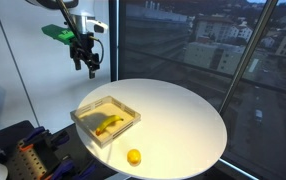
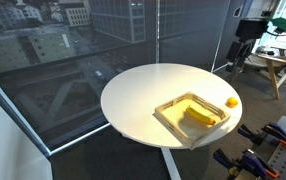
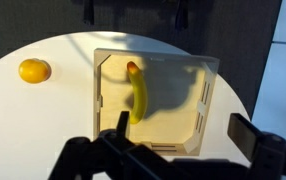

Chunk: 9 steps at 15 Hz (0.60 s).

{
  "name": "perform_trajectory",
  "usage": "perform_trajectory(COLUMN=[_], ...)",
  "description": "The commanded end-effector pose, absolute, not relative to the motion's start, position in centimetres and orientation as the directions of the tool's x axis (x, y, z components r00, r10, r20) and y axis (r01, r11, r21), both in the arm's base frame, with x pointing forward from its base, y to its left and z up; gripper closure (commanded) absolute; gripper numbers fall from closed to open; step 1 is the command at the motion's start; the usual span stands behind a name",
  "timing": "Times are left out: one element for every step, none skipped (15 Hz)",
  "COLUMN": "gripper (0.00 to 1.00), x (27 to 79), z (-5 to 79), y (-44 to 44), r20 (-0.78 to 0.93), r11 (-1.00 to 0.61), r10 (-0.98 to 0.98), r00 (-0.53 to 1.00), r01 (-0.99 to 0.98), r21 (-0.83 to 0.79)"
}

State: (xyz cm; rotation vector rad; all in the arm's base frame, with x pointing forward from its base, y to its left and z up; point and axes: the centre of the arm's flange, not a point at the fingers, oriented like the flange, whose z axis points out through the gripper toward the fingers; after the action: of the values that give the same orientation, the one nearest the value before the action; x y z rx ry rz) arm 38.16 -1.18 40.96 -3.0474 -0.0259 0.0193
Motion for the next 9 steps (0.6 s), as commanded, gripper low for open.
perform_trajectory(gripper=[0.00, 0.00, 0.00, 0.00, 0.00, 0.00, 0.00, 0.00, 0.00], x=[40.2, 40.5, 40.9, 41.2, 41.5, 41.8, 42.1, 42.5, 42.8], z=[41.2, 41.2, 41.1, 41.0, 40.8, 40.7, 40.5, 40.2, 39.9], y=[-1.6, -1.6, -1.7, -1.7, -1.9, -2.0, -2.2, -2.5, -2.7], r20=[0.051, 0.067, 0.081, 0.093, 0.102, 0.110, 0.115, 0.117, 0.117], r11=[-0.993, -0.993, -0.993, -0.993, -0.993, -0.993, -0.993, -0.993, -0.993], r10=[-0.002, -0.009, -0.015, -0.019, -0.024, -0.027, -0.032, -0.036, -0.041], r00=[0.999, 0.998, 0.997, 0.996, 0.994, 0.994, 0.993, 0.992, 0.992], r01=[0.004, -0.001, -0.005, -0.007, -0.011, -0.014, -0.019, -0.022, -0.027], r21=[-0.118, -0.118, -0.121, -0.121, -0.119, -0.117, -0.116, -0.115, -0.116])
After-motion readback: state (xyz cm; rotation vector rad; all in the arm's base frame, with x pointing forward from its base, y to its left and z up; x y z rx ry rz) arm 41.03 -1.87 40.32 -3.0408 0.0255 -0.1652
